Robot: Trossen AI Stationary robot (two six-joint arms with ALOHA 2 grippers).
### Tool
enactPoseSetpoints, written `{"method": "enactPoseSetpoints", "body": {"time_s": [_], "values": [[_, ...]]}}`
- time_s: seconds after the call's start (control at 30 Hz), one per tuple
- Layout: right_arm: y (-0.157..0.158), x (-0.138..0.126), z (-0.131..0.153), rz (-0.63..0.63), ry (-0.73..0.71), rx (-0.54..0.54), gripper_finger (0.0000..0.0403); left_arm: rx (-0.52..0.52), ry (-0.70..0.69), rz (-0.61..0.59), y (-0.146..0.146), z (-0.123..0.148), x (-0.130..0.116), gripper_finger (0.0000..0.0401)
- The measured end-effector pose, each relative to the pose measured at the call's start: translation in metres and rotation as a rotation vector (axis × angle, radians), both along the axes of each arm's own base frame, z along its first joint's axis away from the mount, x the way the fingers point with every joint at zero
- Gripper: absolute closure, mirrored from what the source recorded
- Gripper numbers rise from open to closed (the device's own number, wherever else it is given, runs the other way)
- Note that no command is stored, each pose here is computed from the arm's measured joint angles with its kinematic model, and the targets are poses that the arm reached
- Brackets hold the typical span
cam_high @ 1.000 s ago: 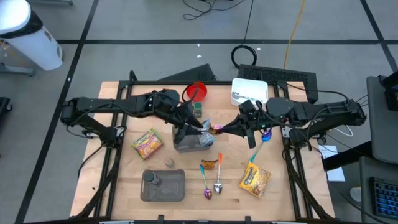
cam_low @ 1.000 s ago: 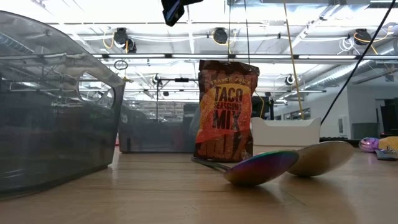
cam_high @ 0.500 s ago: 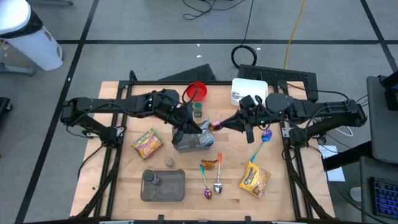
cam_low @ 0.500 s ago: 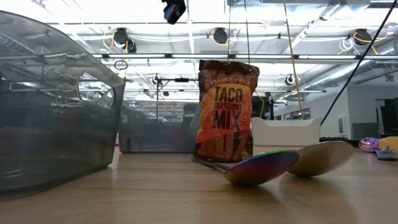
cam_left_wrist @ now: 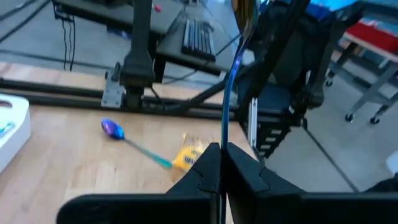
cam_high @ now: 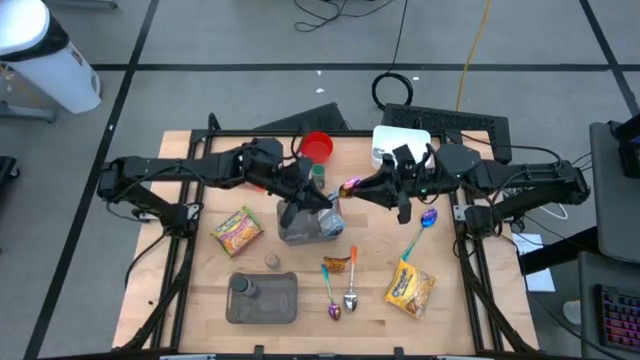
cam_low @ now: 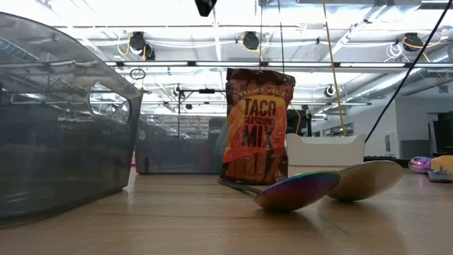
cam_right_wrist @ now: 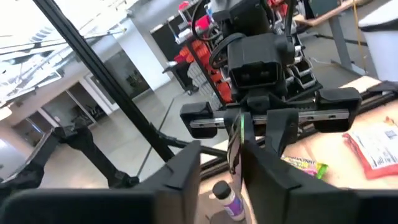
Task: Pick & Place Food Item
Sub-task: Put the top left purple spoon into the white bin
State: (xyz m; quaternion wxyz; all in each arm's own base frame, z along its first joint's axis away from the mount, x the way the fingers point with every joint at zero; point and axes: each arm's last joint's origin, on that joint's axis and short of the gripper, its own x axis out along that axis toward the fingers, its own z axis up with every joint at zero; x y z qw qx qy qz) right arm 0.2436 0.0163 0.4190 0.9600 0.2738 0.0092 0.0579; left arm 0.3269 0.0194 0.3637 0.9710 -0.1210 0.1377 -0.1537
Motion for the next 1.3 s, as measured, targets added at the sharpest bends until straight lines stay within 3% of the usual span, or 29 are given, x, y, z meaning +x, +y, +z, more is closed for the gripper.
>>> {"method": "enactPoseSetpoints", "body": {"time_s": [0.2,0.43,0.63,0.8,1.1,1.3], "values": [[-0.009,0.000,0.003,-0.096,-0.035,-0.022,0.0207,-0.034,-0.042,0.011,0.004,0.007,-0.002,0.0391],[-0.015,-0.001,0.009,-0.190,-0.087,-0.134,0.0167,-0.026,-0.156,0.038,0.011,0.027,-0.014,0.0392],[-0.016,0.002,0.006,-0.199,-0.077,-0.192,0.0164,-0.020,-0.301,0.093,0.023,0.053,-0.032,0.0393],[-0.013,0.024,-0.005,-0.187,-0.065,-0.193,0.0171,-0.034,-0.448,0.120,0.028,0.068,-0.037,0.0395],[-0.012,0.070,-0.026,-0.193,-0.141,-0.187,0.0172,-0.059,-0.462,0.147,0.030,0.069,-0.035,0.0394],[-0.012,0.085,-0.029,-0.204,-0.239,-0.173,0.0181,-0.060,-0.461,0.139,0.026,0.069,-0.034,0.0395]]}}
